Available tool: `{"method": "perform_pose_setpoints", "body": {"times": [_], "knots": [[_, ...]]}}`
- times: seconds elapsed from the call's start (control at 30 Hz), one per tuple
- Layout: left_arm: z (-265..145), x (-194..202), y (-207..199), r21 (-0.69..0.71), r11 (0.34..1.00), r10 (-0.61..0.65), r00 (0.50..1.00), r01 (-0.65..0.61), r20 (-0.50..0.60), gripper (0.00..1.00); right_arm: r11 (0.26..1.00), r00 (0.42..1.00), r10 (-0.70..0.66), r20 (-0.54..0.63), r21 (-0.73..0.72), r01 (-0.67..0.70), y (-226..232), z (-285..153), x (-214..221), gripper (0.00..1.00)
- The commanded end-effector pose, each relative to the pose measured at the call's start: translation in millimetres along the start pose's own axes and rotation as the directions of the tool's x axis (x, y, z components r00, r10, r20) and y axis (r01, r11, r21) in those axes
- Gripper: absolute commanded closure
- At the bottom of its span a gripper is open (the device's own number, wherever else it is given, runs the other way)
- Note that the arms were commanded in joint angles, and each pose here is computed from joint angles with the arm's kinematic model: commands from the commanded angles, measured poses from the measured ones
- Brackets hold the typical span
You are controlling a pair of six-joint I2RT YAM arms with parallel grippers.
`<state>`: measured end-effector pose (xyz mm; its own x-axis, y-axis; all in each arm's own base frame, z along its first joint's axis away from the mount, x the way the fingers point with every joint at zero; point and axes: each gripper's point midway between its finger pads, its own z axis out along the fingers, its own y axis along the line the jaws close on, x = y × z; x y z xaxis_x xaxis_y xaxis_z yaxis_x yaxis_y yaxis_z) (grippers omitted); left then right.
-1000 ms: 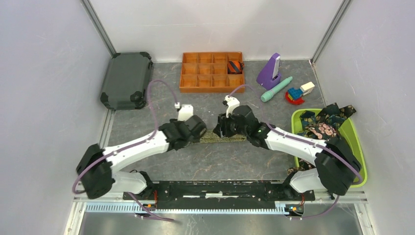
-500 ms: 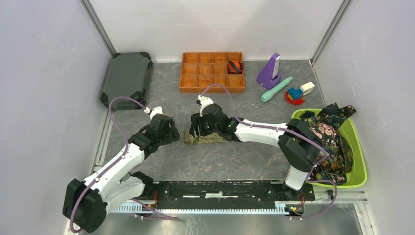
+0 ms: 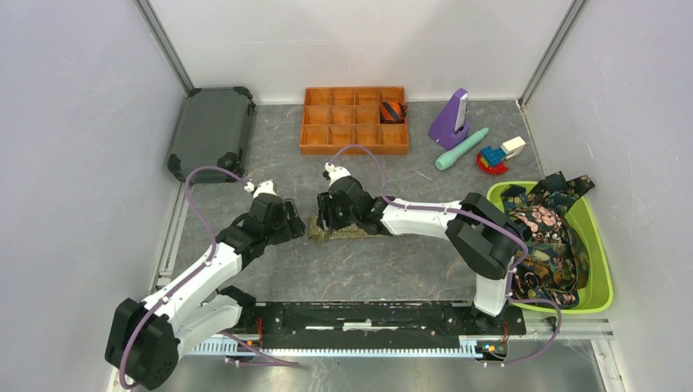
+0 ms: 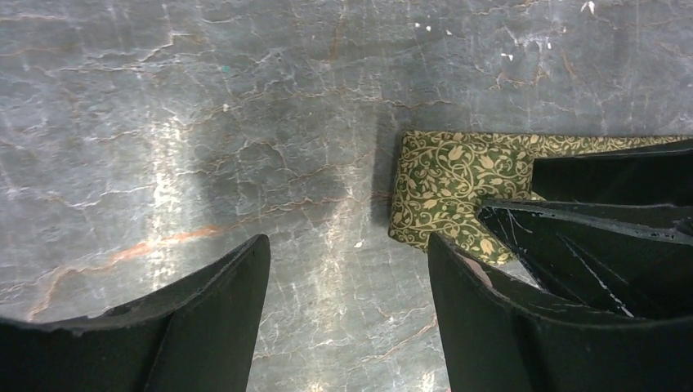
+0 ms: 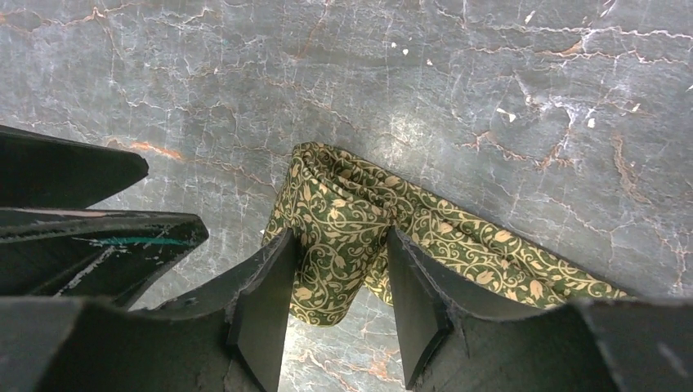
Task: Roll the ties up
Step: Roll the tie at the center of the board.
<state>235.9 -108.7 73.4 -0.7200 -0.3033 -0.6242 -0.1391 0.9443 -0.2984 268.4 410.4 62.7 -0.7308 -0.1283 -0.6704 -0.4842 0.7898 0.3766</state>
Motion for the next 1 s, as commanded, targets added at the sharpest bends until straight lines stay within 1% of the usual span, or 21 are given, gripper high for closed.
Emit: {"method": "perform_pose_setpoints", "body": {"times": [0.0,0.17,0.5,0.63,0.8,0.97], "knots": [[0.3,-7.8,-23.6,0.139,0.99,0.023,0.999,-0.029,0.039,0.23,1.0,0.999,-0.026,0.025,0.018,0.026,-7.6,-3.3,-6.3,0.49],[3.4,-5.8,-31.9,0.185,0.982,0.027,0.999,-0.033,0.035,0.23,1.0,1.0,-0.029,0.007,0.008,0.029,-18.0,-2.5,1.3,0.49],[13.1,-0.4,-48.8,0.271,0.962,0.028,0.999,-0.032,0.016,0.23,0.999,0.999,-0.037,0.01,-0.009,0.037,-29.6,-6.3,1.4,0.48],[17.4,1.5,-54.3,0.3,0.953,0.032,0.999,-0.034,0.012,0.24,0.999,0.999,-0.034,0.02,-0.003,0.034,-35.2,-7.1,-0.5,0.51],[21.8,0.7,-61.3,0.344,0.938,0.03,0.999,-0.035,0.019,0.24,0.999,0.999,-0.034,0.007,-0.033,0.035,-33.9,-8.0,2.8,0.55],[26.2,3.1,-68.3,0.399,0.916,0.026,1.0,-0.029,0.013,0.25,0.999,0.999,-0.034,0.005,-0.042,0.034,-34.5,-7.8,5.6,0.56]]}}
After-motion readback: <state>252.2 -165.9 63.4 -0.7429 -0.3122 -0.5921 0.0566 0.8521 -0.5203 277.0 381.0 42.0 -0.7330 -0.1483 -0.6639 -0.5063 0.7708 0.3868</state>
